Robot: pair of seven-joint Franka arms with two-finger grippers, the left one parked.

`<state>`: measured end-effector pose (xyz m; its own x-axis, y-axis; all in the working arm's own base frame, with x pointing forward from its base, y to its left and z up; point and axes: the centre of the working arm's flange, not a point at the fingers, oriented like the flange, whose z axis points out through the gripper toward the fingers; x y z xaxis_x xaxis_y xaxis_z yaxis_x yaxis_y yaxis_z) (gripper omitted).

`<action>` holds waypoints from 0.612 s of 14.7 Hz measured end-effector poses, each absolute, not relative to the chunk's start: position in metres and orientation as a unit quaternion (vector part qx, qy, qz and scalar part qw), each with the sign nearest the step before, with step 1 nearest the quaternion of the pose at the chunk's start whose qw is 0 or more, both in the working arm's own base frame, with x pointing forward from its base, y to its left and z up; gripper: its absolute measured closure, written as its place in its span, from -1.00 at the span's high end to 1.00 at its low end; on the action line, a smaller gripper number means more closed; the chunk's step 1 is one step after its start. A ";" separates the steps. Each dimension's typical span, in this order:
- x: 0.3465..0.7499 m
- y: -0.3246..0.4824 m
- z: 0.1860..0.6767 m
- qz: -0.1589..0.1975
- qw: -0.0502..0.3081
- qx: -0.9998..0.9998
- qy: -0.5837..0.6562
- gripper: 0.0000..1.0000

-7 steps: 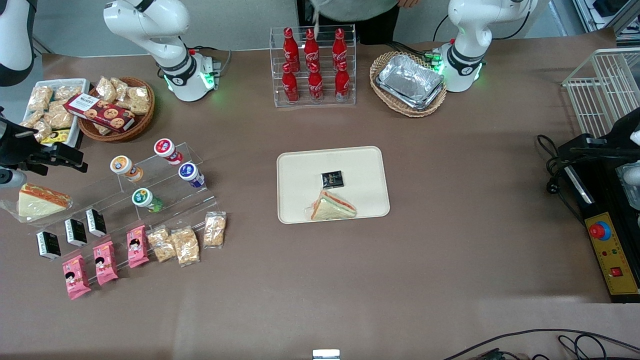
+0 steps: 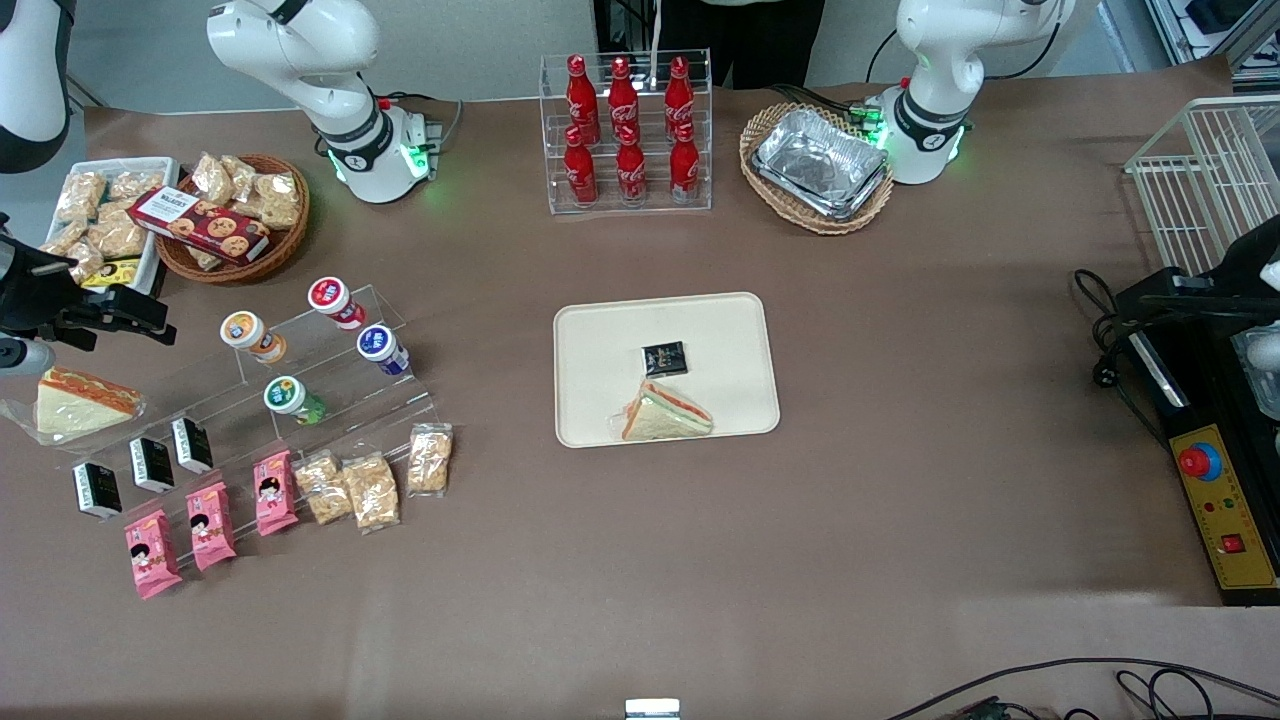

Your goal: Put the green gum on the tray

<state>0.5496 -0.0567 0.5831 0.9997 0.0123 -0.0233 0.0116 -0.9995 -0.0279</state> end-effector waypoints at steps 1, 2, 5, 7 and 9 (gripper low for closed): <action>0.550 -0.057 0.583 0.012 0.014 -1.000 -0.006 1.00; 0.550 -0.056 0.582 0.012 0.014 -1.000 -0.007 1.00; 0.552 -0.044 0.578 0.018 0.005 -1.000 -0.020 1.00; 0.553 -0.041 0.576 0.020 -0.002 -0.999 -0.024 1.00; 0.552 -0.039 0.578 0.020 -0.002 -0.999 -0.027 1.00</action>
<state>0.5517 -0.0387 0.5778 0.9977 0.0544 -0.0410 0.0545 -0.9985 0.0030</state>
